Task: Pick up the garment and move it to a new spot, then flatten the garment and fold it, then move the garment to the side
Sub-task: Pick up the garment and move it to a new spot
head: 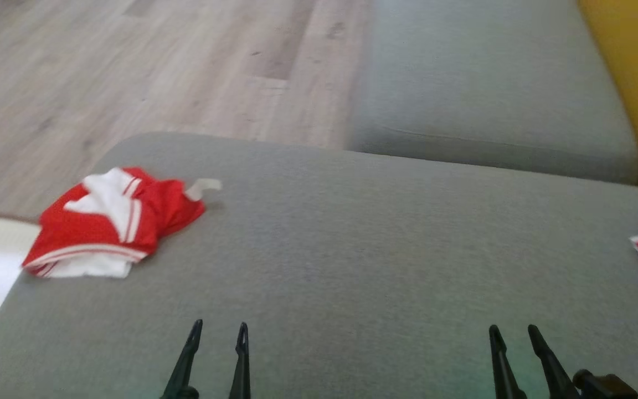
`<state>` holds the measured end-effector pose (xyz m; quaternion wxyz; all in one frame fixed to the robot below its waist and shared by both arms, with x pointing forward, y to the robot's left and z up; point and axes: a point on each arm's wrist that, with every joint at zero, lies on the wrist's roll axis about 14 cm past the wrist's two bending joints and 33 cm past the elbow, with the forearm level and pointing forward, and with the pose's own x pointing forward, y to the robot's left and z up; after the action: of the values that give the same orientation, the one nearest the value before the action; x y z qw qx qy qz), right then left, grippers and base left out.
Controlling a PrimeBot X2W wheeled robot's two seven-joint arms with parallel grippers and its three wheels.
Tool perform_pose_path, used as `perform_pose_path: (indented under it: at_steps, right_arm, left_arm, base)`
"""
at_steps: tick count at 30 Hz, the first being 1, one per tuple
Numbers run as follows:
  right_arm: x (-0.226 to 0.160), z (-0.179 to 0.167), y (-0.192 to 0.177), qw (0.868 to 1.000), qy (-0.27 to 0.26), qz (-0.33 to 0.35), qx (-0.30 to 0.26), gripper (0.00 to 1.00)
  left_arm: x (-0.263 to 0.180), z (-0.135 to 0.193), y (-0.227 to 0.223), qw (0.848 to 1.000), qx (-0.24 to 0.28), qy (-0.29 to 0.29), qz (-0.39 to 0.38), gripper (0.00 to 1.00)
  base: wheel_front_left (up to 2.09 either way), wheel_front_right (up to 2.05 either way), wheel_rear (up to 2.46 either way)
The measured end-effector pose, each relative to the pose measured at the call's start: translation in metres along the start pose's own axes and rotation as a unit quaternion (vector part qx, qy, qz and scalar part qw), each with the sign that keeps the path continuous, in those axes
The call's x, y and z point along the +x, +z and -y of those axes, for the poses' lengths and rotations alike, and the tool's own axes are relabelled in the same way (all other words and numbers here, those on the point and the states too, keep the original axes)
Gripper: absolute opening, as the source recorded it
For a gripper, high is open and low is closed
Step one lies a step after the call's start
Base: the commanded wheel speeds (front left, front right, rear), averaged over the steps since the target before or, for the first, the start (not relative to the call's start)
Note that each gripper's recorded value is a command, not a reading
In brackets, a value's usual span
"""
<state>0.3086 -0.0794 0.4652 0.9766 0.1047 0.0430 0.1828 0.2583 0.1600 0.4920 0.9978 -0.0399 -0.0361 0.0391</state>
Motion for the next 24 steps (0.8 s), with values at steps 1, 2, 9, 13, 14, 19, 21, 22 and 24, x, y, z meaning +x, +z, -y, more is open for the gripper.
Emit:
perform_pose_path:
  at_steps: [1,2,9,13,14,19,21,22,24]
  right_arm:
    - [0.004,-0.005,0.0,1.0,0.01,-0.002,-0.001,1.0]
    - [0.008,-0.011,-0.001,1.0,0.02,-0.004,-0.002,1.0]
    - [0.036,-0.053,-0.008,0.995,0.098,-0.024,-0.007,1.0]
    - [0.06,-0.073,-0.005,0.991,0.132,-0.022,-0.003,1.0]
    - [0.063,-0.077,-0.007,0.99,0.138,-0.024,-0.002,1.0]
    - [0.073,-0.087,-0.016,0.987,0.159,-0.039,0.001,1.0]
    - [0.076,-0.09,-0.019,0.985,0.166,-0.044,0.001,1.0]
    - [0.077,-0.09,-0.02,0.985,0.168,-0.047,-0.001,1.0]
    - [0.08,-0.089,-0.021,0.984,0.171,-0.048,-0.005,1.0]
  left_arm:
    - [-0.002,-0.006,0.0,1.0,0.001,0.01,0.001,1.0]
    - [-0.005,-0.011,0.0,1.0,0.004,0.021,0.001,1.0]
    - [-0.023,-0.06,0.003,0.994,0.01,0.113,0.002,1.0]
    - [-0.027,-0.078,0.005,0.988,0.017,0.151,-0.002,1.0]
    - [-0.028,-0.083,0.006,0.987,0.02,0.161,-0.001,1.0]
    - [-0.029,-0.093,0.009,0.983,0.027,0.184,-0.003,1.0]
    - [-0.029,-0.097,0.012,0.981,0.03,0.193,0.0,1.0]
    - [-0.029,-0.098,0.012,0.98,0.031,0.196,0.0,1.0]
    - [-0.031,-0.103,0.013,0.978,0.033,0.204,0.0,1.0]
  base:
    - [0.0,0.0,0.0]
    - [0.0,0.0,0.0]
    - [0.0,0.0,0.0]
    - [0.0,0.0,0.0]
    - [0.0,0.0,0.0]
    - [0.0,0.0,0.0]
    - [0.0,0.0,0.0]
    - [0.0,0.0,0.0]
    - [0.0,0.0,0.0]
